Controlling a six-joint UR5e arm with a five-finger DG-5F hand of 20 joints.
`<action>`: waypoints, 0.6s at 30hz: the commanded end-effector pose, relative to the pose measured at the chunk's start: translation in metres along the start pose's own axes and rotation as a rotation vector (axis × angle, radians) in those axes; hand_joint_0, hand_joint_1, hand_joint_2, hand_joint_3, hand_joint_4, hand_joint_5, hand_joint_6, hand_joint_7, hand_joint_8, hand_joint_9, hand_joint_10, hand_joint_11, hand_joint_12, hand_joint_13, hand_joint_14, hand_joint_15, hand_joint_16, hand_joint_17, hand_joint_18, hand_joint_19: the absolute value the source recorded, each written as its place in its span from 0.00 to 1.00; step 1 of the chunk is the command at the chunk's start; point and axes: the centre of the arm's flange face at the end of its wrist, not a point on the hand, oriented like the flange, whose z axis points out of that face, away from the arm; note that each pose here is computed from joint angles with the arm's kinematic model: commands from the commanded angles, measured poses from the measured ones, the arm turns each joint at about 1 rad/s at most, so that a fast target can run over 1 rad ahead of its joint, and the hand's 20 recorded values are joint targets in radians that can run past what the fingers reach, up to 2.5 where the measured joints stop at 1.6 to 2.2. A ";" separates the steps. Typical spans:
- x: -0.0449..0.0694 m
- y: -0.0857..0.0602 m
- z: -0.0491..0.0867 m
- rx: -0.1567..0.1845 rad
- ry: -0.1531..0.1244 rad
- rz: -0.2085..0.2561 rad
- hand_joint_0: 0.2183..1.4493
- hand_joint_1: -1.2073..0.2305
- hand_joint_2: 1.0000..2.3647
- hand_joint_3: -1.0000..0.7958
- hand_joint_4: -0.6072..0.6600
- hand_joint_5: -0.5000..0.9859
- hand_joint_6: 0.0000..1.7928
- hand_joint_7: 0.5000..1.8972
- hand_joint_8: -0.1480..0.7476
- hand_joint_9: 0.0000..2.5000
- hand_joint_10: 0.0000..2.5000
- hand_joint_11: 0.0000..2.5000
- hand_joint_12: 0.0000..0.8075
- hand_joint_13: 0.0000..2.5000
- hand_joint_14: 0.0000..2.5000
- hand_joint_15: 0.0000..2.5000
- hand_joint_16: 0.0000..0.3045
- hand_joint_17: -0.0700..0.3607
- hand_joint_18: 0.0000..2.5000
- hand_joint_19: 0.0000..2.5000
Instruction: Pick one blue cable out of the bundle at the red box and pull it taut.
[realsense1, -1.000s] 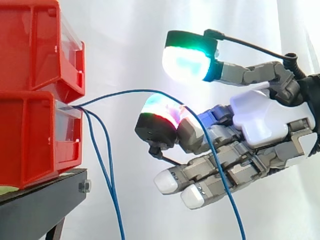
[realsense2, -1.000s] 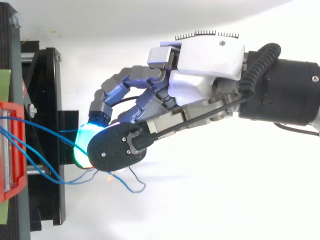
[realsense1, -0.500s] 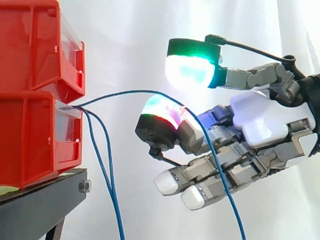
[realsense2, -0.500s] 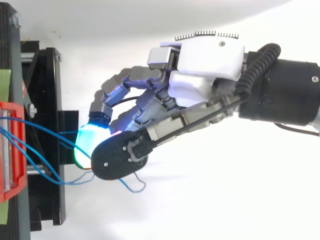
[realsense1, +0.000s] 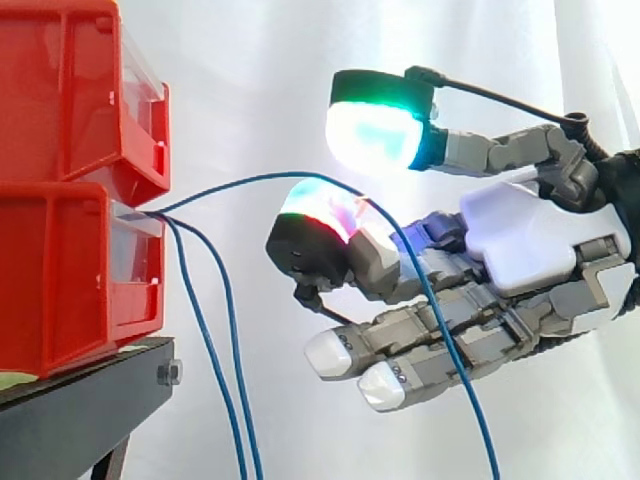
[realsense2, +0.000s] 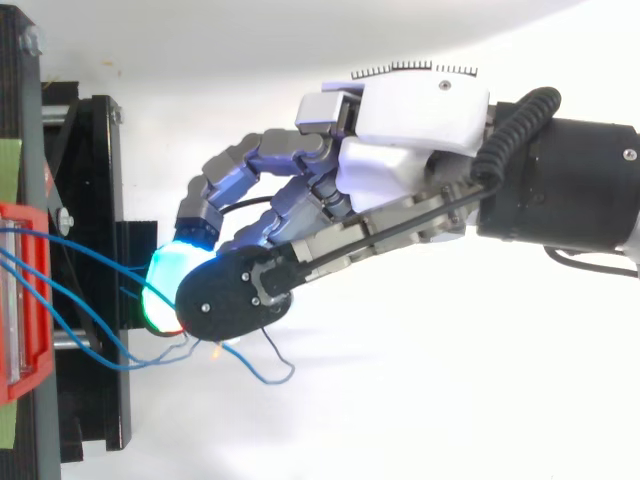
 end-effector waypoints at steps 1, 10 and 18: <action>0.000 -0.001 0.000 0.002 0.001 0.049 0.32 0.34 0.00 0.28 0.60 0.18 0.51 0.21 0.56 0.34 0.01 0.33 0.48 0.22 0.00 0.10 0.18 0.44 0.20 0.06; -0.010 -0.025 -0.003 0.048 -0.021 0.164 0.29 0.36 0.00 0.28 0.61 0.18 0.50 0.20 0.56 0.35 0.01 0.34 0.49 0.22 0.00 0.11 0.18 0.45 0.20 0.06; -0.010 -0.024 -0.003 0.047 -0.023 0.165 0.29 0.39 0.00 0.28 0.61 0.18 0.50 0.20 0.57 0.35 0.01 0.34 0.49 0.22 0.00 0.11 0.18 0.45 0.19 0.07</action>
